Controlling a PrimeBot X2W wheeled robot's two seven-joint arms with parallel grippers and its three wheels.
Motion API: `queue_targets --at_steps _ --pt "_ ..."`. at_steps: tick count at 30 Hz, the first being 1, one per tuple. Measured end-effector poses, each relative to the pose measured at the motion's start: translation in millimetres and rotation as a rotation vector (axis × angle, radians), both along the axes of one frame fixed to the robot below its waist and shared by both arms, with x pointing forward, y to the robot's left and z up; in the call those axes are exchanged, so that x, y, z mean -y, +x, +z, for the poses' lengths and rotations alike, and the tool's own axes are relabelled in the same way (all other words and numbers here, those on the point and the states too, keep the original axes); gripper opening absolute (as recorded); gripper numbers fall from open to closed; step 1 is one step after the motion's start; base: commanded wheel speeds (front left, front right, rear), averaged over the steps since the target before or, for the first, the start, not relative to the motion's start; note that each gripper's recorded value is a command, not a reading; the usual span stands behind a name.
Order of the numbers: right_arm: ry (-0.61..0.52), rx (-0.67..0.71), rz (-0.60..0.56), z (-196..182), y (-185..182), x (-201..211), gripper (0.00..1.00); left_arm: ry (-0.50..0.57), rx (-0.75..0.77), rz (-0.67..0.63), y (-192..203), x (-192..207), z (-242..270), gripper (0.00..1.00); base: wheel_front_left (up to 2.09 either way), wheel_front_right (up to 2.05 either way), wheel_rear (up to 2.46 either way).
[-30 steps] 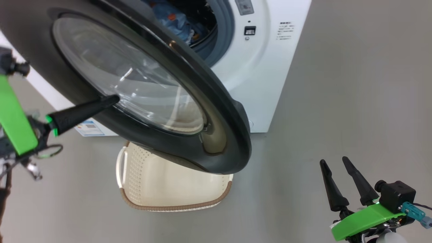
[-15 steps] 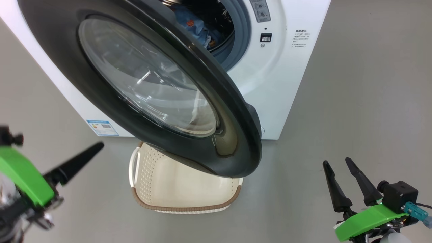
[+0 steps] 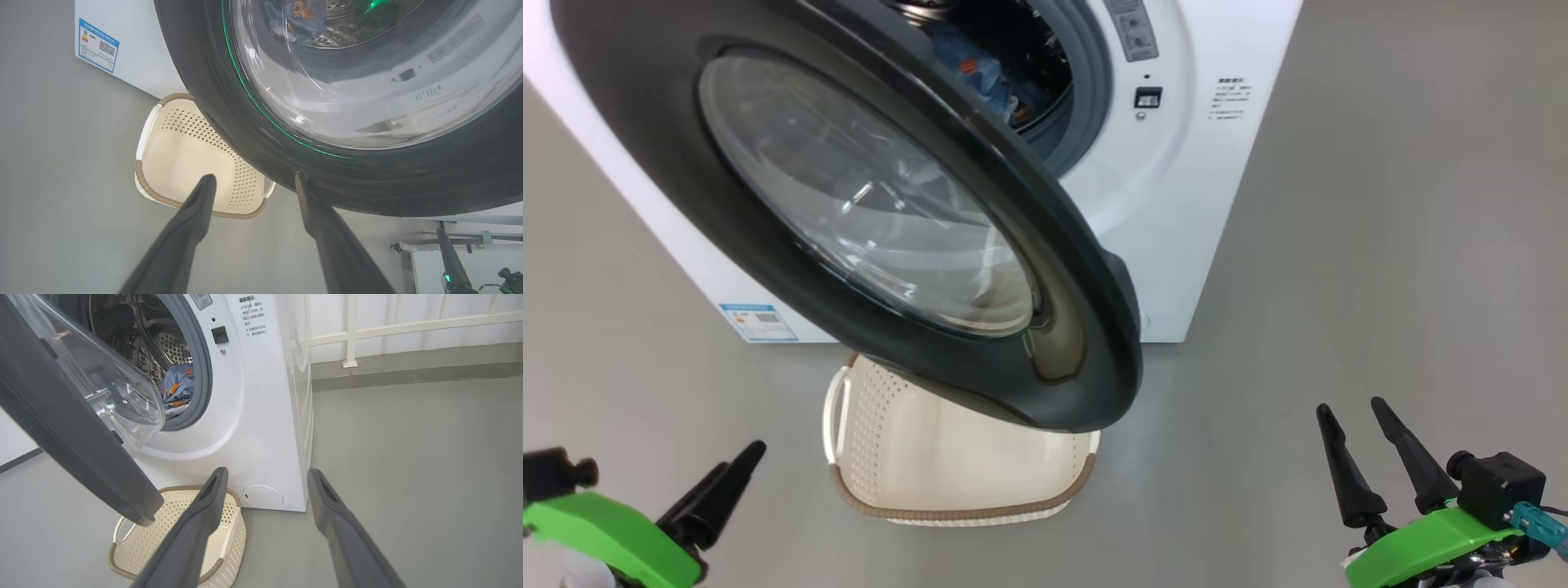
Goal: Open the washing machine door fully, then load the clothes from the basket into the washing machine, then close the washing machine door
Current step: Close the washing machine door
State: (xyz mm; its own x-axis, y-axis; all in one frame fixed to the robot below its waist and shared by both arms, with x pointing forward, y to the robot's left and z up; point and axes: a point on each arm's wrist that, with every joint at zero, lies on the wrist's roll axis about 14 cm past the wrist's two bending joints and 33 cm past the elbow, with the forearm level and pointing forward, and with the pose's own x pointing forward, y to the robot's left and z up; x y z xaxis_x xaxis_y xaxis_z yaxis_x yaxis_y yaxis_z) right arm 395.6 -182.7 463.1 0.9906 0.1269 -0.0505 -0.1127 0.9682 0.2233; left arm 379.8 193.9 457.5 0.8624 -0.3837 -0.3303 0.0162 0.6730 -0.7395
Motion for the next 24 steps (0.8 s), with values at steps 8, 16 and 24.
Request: queue_targets --at_steps 8,16,24 --pt "-0.005 -0.007 -0.045 -0.8 -10.9 15.6 1.0 0.071 0.101 0.021 2.3 18.4 -10.2 1.0 0.0 0.0 0.0" --pt "-0.011 -0.011 -0.102 -0.3 -25.1 34.3 1.0 0.195 0.196 0.019 5.5 21.3 -21.6 1.0 0.0 0.0 0.0" --pt "-0.013 -0.008 -0.135 1.4 -32.0 44.4 1.0 0.338 0.36 0.062 33.4 11.3 5.4 1.0 0.0 0.0 0.0"
